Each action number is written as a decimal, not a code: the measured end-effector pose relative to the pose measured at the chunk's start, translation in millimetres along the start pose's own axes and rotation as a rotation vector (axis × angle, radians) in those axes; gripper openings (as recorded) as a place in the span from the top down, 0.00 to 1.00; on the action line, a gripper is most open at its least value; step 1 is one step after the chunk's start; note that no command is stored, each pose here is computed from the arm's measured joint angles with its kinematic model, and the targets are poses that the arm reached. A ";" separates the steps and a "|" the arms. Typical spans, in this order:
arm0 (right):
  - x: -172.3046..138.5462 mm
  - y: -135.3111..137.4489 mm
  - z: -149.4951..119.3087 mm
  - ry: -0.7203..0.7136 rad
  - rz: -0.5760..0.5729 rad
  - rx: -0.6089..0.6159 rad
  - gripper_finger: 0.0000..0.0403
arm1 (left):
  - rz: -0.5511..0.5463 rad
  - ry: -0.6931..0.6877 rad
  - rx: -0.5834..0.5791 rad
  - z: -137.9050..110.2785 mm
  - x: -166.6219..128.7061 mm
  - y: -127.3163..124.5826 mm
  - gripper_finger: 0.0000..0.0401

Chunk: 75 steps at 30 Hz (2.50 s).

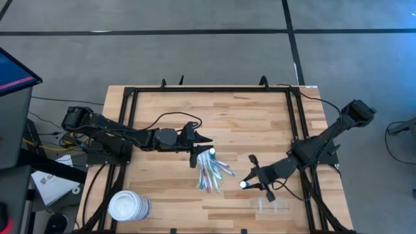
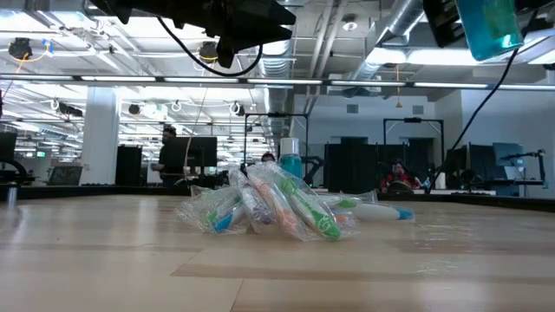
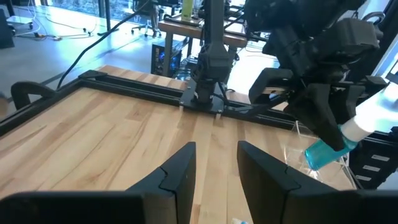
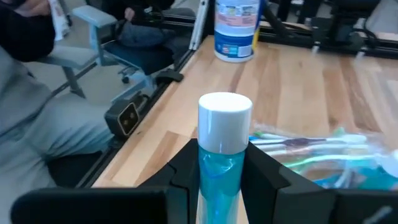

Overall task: Pick & Place toothbrushing station
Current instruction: Put the blue mouthwash into the transparent organizer

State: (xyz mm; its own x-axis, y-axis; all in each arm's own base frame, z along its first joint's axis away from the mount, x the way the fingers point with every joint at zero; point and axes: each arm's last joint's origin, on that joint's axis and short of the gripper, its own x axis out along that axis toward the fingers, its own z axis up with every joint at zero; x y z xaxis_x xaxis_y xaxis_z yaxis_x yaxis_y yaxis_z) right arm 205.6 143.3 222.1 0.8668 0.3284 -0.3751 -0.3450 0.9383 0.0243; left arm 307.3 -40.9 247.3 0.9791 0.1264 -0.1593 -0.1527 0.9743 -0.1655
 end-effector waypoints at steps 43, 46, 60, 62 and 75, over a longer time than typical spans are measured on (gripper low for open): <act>-93.1 90.2 -61.9 -0.008 -0.265 0.120 0.81 | -0.005 -0.025 -0.011 2.4 0.1 -0.5 0.73; -89.9 96.5 -68.9 -0.023 -0.280 0.120 0.81 | -0.005 -0.026 -0.011 2.4 0.1 -0.6 0.73; -77.9 104.3 -70.5 -0.054 -0.286 0.158 0.81 | -0.005 -0.025 -0.009 2.4 0.1 -0.5 0.73; -78.5 105.3 -70.6 -0.051 -0.277 0.158 0.81 | -0.005 -0.025 -0.009 2.4 0.1 -0.6 0.73; -63.1 114.9 -82.6 -0.033 -0.274 0.171 0.81 | -0.005 -0.025 -0.007 2.3 0.1 -0.5 0.73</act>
State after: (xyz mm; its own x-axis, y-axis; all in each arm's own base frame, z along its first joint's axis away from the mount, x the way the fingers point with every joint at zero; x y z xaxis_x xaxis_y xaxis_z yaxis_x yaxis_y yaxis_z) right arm 81.5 221.5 172.0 0.9313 0.0617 -0.3590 -0.0338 0.9960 0.0833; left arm 307.8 -41.0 249.7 0.9829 0.1263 -0.1342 -0.1488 0.9736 -0.1734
